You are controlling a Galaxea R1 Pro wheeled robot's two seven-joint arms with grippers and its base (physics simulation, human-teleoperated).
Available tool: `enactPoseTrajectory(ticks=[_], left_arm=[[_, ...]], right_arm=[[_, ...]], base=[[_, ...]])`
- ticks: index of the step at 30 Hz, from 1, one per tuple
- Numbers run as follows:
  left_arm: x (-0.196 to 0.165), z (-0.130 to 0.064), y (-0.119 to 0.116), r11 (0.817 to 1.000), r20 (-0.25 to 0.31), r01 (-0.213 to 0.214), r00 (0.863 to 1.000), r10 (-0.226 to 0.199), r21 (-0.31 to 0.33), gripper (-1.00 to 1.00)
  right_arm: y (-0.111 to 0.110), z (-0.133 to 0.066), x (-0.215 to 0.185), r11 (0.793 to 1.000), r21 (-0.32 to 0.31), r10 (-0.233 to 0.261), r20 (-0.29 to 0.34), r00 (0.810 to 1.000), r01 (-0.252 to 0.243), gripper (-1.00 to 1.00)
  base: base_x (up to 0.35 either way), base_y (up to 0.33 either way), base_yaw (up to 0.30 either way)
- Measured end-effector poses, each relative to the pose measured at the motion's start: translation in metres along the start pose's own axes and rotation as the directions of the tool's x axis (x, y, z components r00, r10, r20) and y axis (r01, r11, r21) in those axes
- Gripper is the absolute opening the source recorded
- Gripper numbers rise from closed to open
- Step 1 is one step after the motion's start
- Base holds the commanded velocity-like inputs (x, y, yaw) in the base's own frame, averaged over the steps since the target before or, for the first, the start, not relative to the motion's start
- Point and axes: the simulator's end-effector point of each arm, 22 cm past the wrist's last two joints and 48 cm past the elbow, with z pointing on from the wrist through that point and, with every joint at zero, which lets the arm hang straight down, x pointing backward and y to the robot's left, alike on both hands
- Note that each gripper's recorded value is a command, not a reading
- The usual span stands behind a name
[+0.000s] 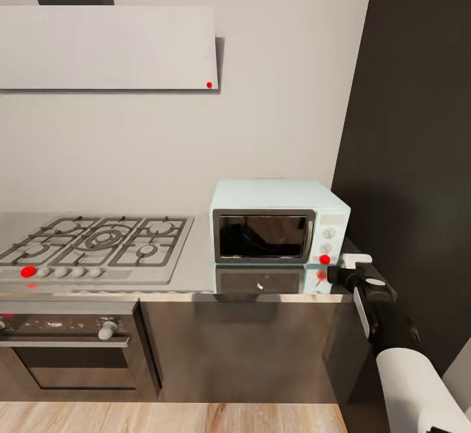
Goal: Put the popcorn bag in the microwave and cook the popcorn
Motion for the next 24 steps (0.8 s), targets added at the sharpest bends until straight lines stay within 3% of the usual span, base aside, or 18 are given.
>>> enactPoseTrajectory(ticks=[10,24], left_arm=[[0.0001,0.0,0.0006,1.0,0.0,0.001,1.0,-0.001,-0.001,1.0],[-0.0001,0.0,0.0021,1.0,0.0,0.003,1.0,-0.003,-0.003,1.0]], right_arm=[[-0.0016,0.0,0.0,1.0,0.003,0.0,0.001,1.0,0.0,-1.0],[-0.0005,0.0016,0.007,1.0,0.001,0.001,-0.013,1.0,-0.001,-1.0]], base=[[0.023,0.0,0.0],[0.175,0.0,0.0]])
